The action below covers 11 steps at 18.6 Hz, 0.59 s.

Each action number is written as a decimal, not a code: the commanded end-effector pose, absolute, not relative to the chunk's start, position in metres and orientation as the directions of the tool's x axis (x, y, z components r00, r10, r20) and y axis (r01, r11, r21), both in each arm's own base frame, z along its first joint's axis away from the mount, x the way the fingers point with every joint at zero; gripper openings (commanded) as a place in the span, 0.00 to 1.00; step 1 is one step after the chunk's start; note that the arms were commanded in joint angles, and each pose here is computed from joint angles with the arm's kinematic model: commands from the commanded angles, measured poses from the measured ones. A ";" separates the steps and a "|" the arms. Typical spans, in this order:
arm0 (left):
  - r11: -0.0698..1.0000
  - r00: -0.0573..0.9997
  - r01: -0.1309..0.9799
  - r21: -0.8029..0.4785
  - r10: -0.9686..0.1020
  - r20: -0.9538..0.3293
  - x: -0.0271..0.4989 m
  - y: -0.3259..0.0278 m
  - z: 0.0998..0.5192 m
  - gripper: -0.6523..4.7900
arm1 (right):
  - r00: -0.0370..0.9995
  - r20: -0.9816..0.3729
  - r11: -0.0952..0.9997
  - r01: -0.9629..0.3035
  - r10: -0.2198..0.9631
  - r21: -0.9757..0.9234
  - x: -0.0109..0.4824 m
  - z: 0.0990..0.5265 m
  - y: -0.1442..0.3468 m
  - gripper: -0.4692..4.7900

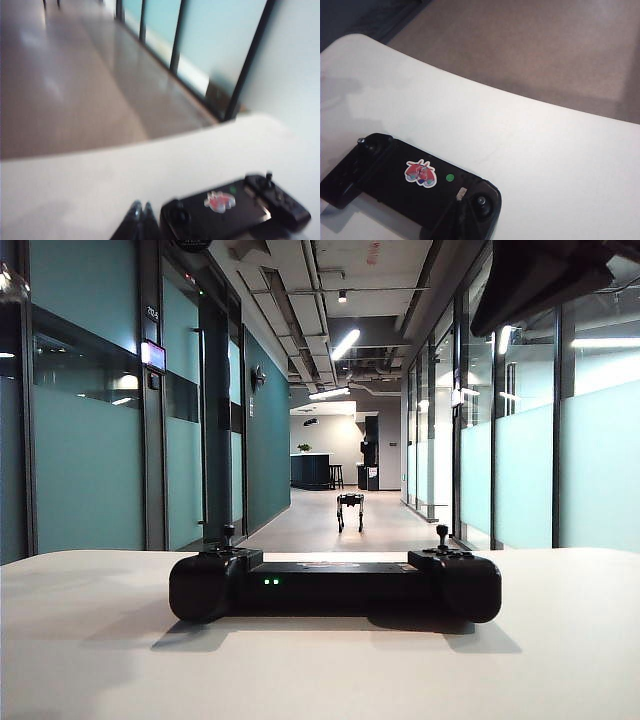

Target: Push the left joystick on the remote control sitting on the white table forward to make the robot dog walk in a straight line until it approaches the door.

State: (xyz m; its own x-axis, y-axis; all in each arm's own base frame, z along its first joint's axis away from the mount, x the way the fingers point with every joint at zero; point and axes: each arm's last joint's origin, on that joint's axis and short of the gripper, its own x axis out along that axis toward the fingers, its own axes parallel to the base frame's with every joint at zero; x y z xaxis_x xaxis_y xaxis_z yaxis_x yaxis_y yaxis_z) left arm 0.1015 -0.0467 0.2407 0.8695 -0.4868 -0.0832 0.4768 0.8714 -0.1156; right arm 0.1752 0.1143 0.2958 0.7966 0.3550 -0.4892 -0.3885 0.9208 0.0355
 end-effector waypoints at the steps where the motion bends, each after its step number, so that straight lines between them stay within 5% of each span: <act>1: 0.872 0.875 0.478 -0.108 -0.483 -0.032 0.103 -0.047 0.230 0.11 | 0.807 -0.467 0.920 -0.390 0.361 0.037 0.175 0.299 0.114 0.09; 11: 0.897 0.898 0.437 -0.071 -0.431 0.089 0.100 -0.040 0.229 0.11 | 0.807 -0.467 0.920 -0.390 0.362 0.037 0.175 0.299 0.114 0.09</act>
State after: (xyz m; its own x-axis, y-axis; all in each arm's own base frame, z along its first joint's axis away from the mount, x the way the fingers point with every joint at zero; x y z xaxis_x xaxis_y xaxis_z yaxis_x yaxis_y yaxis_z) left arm 0.1008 -0.0430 0.2282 0.8885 -0.4541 0.0658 0.4582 0.8856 -0.0762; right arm 0.1750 0.1142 0.2961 0.7976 0.3556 -0.4873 -0.3886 0.9207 0.0360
